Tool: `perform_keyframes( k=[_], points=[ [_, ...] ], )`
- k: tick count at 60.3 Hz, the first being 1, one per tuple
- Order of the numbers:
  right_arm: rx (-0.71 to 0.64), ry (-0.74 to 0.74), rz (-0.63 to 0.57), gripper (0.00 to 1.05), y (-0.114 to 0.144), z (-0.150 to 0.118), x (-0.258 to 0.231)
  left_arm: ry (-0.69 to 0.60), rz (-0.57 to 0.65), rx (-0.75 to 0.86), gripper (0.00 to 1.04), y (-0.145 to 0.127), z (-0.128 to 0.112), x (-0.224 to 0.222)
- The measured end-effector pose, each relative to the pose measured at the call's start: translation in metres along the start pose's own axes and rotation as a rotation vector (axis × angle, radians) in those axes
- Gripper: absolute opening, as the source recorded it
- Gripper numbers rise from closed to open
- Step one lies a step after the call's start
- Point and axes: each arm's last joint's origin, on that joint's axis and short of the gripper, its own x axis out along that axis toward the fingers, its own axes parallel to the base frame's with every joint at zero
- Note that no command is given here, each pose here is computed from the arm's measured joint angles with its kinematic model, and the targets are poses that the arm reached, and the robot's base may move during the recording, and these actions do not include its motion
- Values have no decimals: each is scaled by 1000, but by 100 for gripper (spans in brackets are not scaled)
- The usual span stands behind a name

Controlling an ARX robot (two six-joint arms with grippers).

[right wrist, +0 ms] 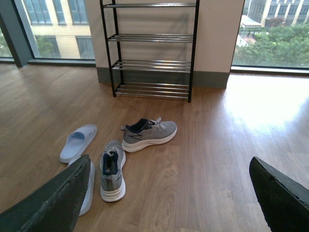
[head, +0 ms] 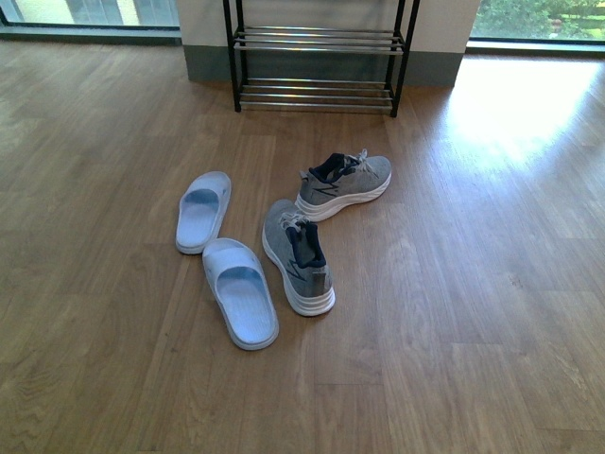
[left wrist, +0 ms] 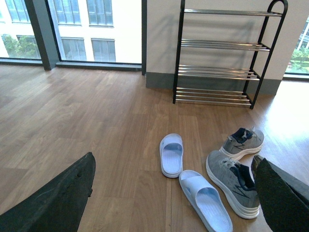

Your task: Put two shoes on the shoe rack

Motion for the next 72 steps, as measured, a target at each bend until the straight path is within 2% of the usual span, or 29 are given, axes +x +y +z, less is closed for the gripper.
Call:
perform_keyframes(
  k=[72],
  points=[
    [0, 0, 0, 95, 0, 0, 0, 0, 1, 0, 95, 0, 0, 0]
  ],
)
